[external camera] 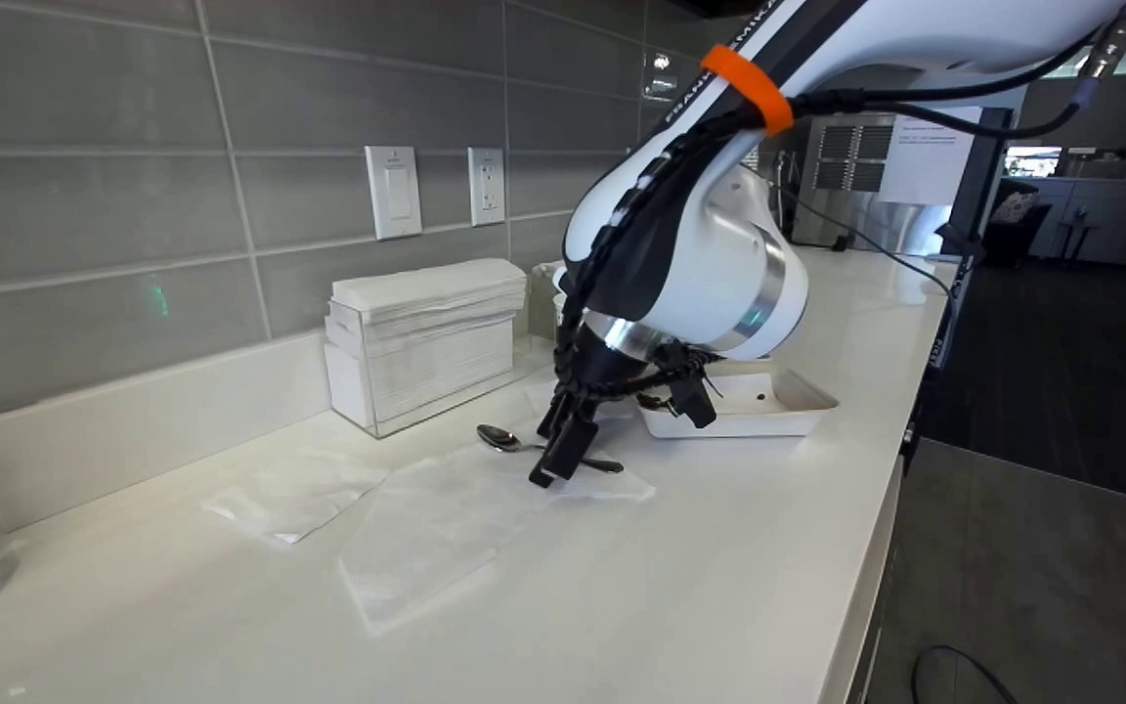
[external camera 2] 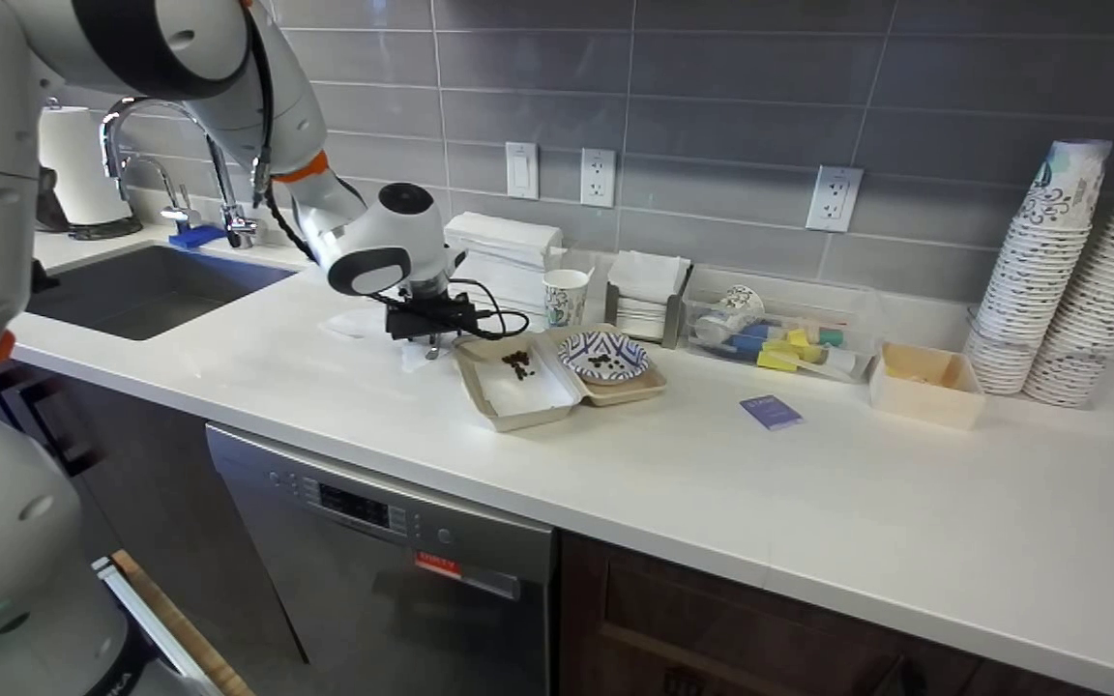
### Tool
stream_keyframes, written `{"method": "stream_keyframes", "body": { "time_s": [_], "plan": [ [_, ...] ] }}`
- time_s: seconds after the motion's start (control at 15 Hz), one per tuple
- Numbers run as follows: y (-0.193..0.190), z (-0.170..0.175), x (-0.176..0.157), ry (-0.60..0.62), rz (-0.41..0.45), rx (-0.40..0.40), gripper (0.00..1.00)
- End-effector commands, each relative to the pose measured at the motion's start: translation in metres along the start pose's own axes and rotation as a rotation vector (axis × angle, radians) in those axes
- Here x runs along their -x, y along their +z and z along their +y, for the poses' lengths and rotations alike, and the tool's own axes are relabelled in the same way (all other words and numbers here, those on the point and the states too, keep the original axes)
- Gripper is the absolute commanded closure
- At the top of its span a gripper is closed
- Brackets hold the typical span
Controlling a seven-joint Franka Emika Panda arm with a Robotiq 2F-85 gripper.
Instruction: Move the silver spoon to the right.
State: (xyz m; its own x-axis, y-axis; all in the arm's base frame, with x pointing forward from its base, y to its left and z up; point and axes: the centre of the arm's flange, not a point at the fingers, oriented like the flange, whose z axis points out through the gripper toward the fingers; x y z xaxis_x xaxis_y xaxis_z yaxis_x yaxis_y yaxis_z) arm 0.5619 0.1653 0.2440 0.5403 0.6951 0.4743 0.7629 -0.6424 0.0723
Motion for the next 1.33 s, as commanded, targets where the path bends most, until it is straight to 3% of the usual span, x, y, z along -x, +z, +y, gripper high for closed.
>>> {"method": "stream_keyframes", "body": {
  "time_s": [0.0,0.53,1.13,1.27],
  "plan": [
    [-0.012,-0.013,0.001,0.019,-0.02,-0.013,0.0],
    [-0.065,-0.038,-0.004,0.08,-0.063,0.048,0.0],
    [-0.167,-0.075,0.007,0.208,-0.016,0.109,0.0],
    [-0.186,-0.085,0.013,0.228,-0.017,0.092,0.0]
  ]
}}
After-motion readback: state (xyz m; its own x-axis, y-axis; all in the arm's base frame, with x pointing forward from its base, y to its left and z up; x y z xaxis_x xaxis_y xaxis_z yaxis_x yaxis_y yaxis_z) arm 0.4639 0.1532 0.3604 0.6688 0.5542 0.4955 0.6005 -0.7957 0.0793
